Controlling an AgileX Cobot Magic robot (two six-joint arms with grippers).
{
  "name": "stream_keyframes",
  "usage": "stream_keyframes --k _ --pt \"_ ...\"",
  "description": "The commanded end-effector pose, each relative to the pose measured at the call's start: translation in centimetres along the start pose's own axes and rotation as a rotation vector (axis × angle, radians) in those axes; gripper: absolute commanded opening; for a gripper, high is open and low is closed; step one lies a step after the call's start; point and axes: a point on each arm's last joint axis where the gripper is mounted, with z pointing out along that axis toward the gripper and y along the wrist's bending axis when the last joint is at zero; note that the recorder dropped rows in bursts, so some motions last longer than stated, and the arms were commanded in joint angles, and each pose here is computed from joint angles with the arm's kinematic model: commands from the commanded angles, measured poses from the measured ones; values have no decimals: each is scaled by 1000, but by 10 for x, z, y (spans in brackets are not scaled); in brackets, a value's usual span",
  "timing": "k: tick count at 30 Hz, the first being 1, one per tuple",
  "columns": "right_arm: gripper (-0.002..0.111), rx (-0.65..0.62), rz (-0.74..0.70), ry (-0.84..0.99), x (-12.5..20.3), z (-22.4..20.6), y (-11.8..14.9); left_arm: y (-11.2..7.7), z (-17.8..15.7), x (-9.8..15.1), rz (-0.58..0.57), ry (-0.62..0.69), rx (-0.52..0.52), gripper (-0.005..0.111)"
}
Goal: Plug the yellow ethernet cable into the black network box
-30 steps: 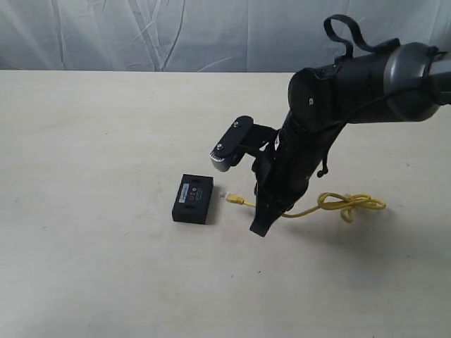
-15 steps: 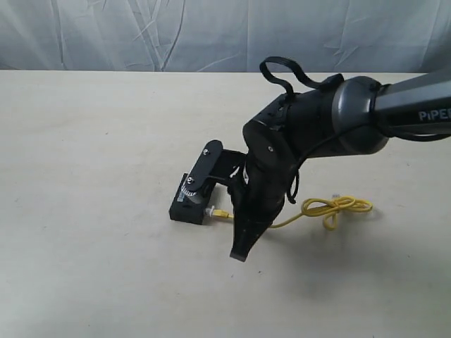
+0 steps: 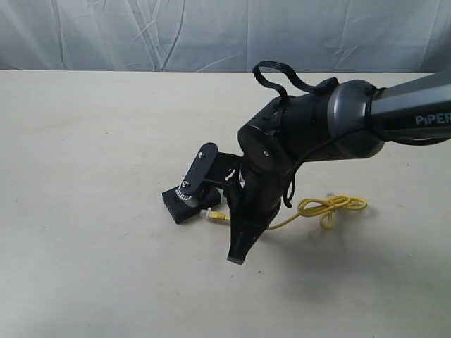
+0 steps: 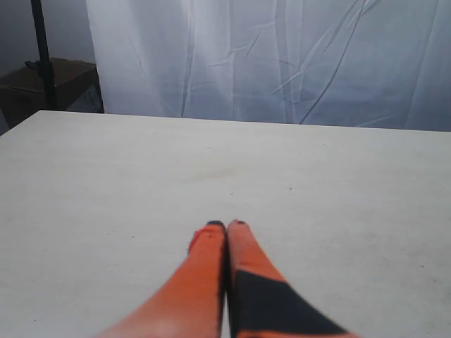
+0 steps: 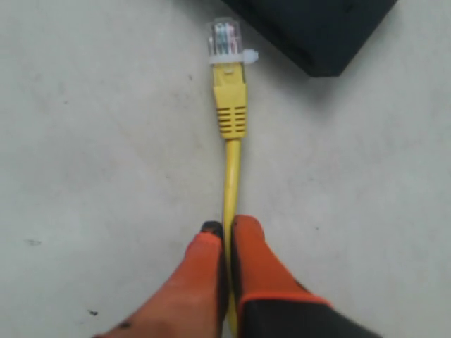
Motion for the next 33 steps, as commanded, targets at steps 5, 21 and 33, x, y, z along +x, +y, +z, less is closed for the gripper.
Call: stream_keyframes --k 5,21,33 --pt "-1 23 6 -9 0 0 -2 0 0 1 -1 -7 -2 0" --pt "-1 8 23 -14 -2 7 -1 0 0 1 -1 -7 -2 0" --pt "-1 37 85 -22 -2 9 -3 0 0 1 -1 -7 -2 0"
